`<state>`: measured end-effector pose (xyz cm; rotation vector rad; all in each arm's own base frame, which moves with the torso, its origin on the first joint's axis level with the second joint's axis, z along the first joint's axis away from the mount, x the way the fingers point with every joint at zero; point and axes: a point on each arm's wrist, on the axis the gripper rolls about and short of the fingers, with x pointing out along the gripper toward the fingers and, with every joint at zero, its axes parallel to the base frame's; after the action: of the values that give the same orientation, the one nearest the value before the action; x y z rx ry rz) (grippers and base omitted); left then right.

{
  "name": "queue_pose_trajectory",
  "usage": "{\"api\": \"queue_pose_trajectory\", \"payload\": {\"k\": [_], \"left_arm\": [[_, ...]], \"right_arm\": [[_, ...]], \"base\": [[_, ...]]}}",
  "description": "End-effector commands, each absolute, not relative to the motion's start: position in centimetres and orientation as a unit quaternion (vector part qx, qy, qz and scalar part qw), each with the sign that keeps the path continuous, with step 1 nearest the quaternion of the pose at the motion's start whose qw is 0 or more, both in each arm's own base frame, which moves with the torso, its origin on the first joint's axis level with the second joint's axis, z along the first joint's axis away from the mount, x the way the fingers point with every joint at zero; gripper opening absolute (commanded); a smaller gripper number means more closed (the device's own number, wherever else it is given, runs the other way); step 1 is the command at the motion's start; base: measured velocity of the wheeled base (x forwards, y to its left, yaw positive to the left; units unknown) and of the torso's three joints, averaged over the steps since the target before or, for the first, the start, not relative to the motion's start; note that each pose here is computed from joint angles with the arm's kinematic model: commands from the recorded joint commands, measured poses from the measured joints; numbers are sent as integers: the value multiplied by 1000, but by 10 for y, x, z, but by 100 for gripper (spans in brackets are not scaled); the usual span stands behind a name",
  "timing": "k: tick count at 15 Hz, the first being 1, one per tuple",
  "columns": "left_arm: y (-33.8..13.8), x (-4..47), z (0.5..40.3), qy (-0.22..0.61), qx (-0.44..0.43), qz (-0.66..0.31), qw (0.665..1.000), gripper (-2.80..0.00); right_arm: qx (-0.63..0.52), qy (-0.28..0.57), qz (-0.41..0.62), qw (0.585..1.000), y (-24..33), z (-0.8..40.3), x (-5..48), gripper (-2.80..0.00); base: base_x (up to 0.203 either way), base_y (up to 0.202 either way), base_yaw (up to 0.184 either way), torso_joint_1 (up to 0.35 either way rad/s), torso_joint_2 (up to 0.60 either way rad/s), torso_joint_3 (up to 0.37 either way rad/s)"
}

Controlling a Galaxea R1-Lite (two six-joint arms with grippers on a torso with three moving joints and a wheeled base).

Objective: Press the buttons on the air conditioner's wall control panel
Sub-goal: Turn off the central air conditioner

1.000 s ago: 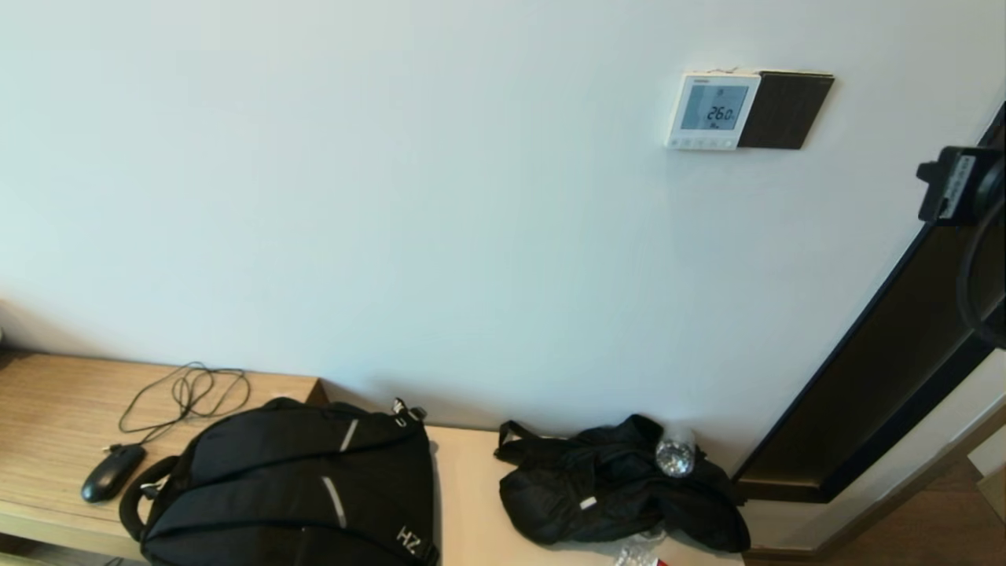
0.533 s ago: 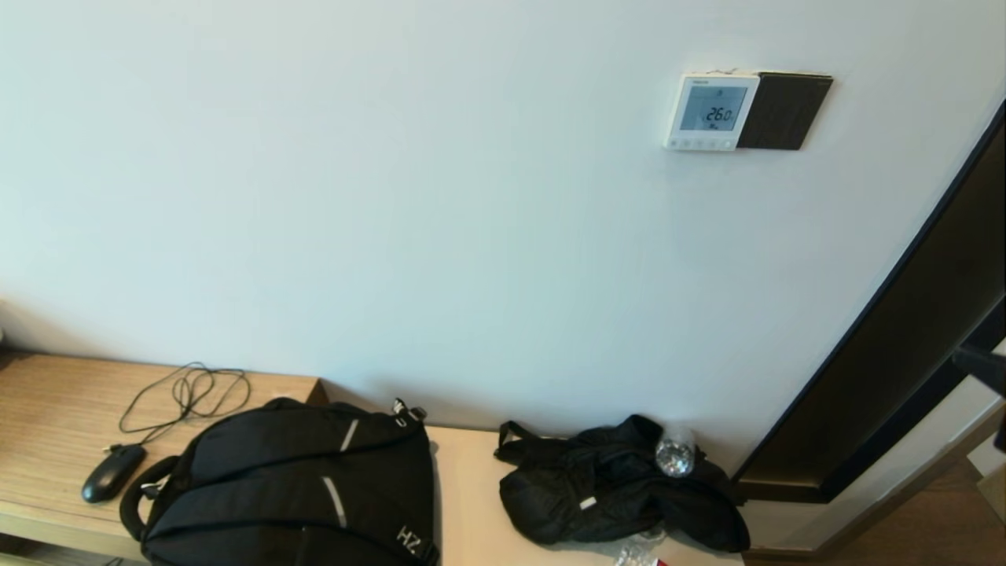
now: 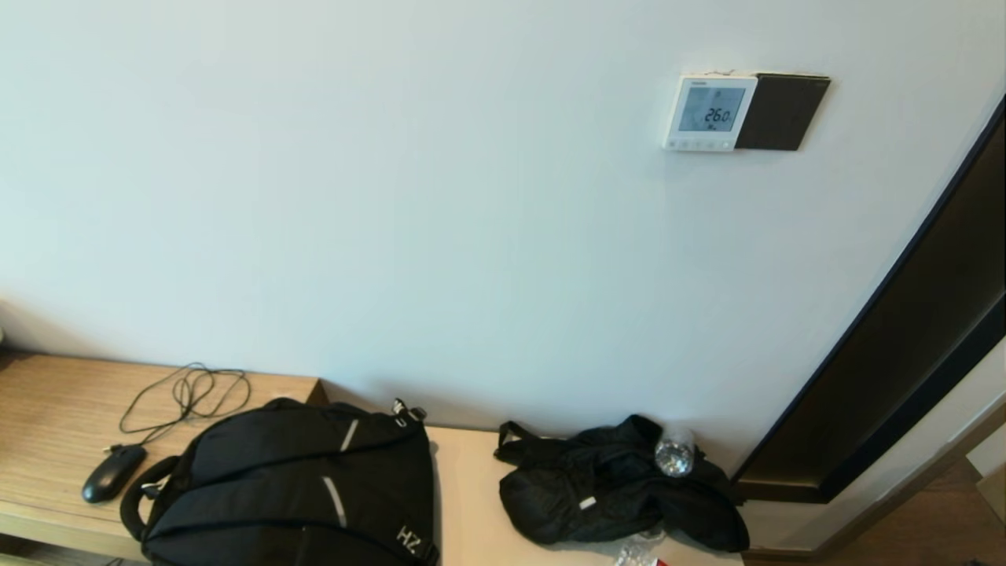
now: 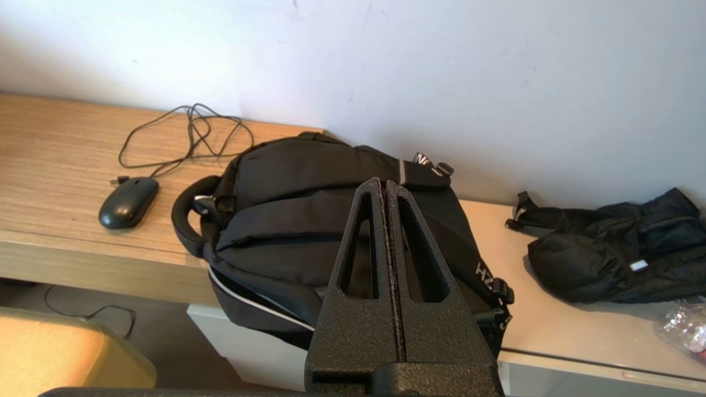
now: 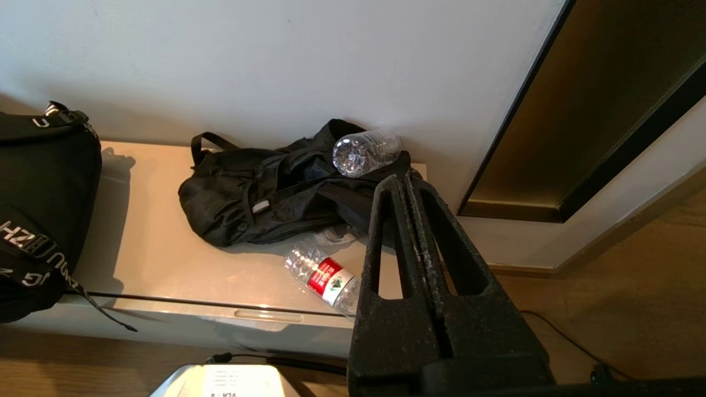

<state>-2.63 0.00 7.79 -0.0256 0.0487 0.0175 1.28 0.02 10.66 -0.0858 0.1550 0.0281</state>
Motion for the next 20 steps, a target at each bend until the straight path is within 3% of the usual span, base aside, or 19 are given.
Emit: {"api": "queue_pose_trajectory", "payload": {"k": [1, 10, 20], "left_arm": [[0, -26, 78, 24, -13, 9, 1000, -280], [0, -26, 78, 25, -13, 10, 1000, -280], [0, -26, 78, 25, -13, 10, 1000, -280]], "right_arm": [[-46, 39, 13, 998, 0, 97, 0, -280], [-61, 1, 18, 998, 1, 75, -23, -280], [3, -2, 9, 1000, 0, 76, -23, -280]], "base": [[0, 0, 0, 0, 0, 0], [0, 0, 0, 0, 0, 0], [0, 0, 0, 0, 0, 0]]}}
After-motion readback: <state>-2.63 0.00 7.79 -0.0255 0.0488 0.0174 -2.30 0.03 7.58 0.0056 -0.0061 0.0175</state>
